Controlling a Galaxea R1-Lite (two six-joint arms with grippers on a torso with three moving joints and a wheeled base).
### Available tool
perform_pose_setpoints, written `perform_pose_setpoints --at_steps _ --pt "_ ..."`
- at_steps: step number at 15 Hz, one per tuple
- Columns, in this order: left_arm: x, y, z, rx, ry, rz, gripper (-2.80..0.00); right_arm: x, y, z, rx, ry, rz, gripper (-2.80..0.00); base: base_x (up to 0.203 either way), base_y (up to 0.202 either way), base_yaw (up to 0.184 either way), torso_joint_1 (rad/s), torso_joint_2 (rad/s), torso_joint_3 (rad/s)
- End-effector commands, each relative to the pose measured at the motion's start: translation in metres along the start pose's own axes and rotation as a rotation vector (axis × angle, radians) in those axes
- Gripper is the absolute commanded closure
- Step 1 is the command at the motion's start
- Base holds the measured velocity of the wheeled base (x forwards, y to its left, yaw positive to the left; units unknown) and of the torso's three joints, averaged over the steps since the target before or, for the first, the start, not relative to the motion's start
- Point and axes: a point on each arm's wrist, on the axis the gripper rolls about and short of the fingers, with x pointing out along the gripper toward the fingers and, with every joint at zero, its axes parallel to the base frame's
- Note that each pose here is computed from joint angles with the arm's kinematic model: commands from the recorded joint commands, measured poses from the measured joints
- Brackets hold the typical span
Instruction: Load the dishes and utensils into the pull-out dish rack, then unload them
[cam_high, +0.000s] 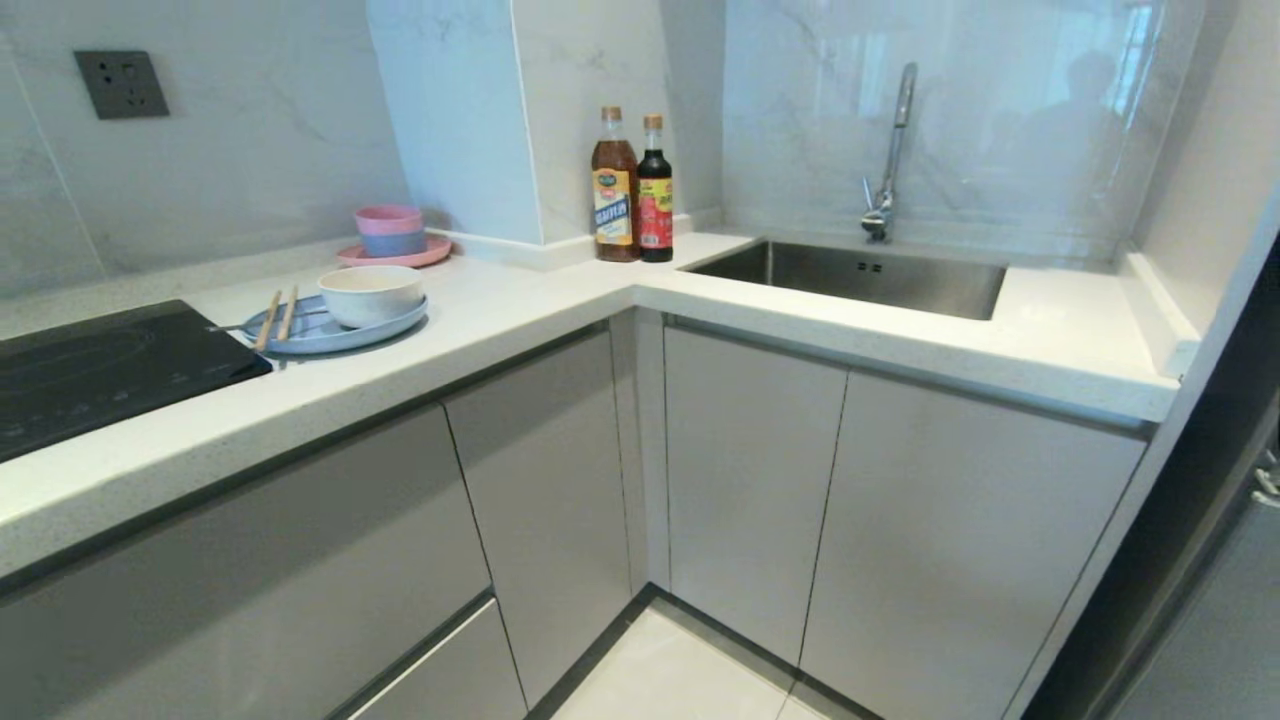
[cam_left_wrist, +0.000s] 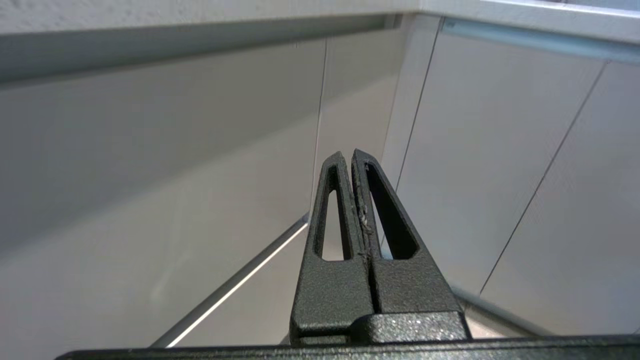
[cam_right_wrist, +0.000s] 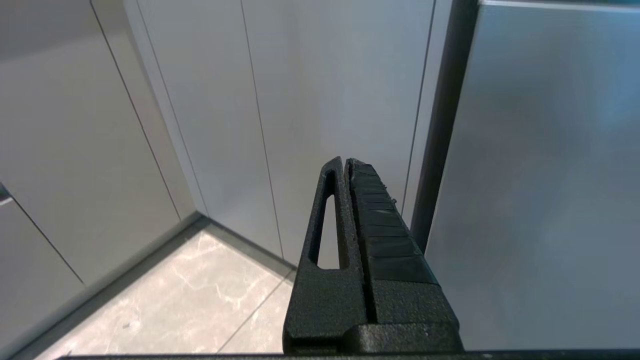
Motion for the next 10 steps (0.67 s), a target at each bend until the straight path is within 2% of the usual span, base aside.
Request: perform_pose_setpoints --at_steps 1,6,10 --pt "0.0016 0.0005 -0.0068 -0.001 0.025 0.002 0.0 0.0001 0.0 -0.0003 0.0 0.001 0.0 0.0 0.0 0.0 0.0 0.002 0.0 0.207" --pt "0.0016 0.0005 -0.0068 -0.001 0.025 0.005 0.0 0.0001 0.0 -0.0004 0.0 0.001 0.0 0.0 0.0 0.0 0.0 0.001 0.0 0.187" --pt "0.0016 0.0005 -0.0068 -0.001 0.025 0.005 0.0 0.0 0.0 -0.0001 0.0 0.0 0.001 0.0 0.0 0.0 0.0 0.003 0.0 0.035"
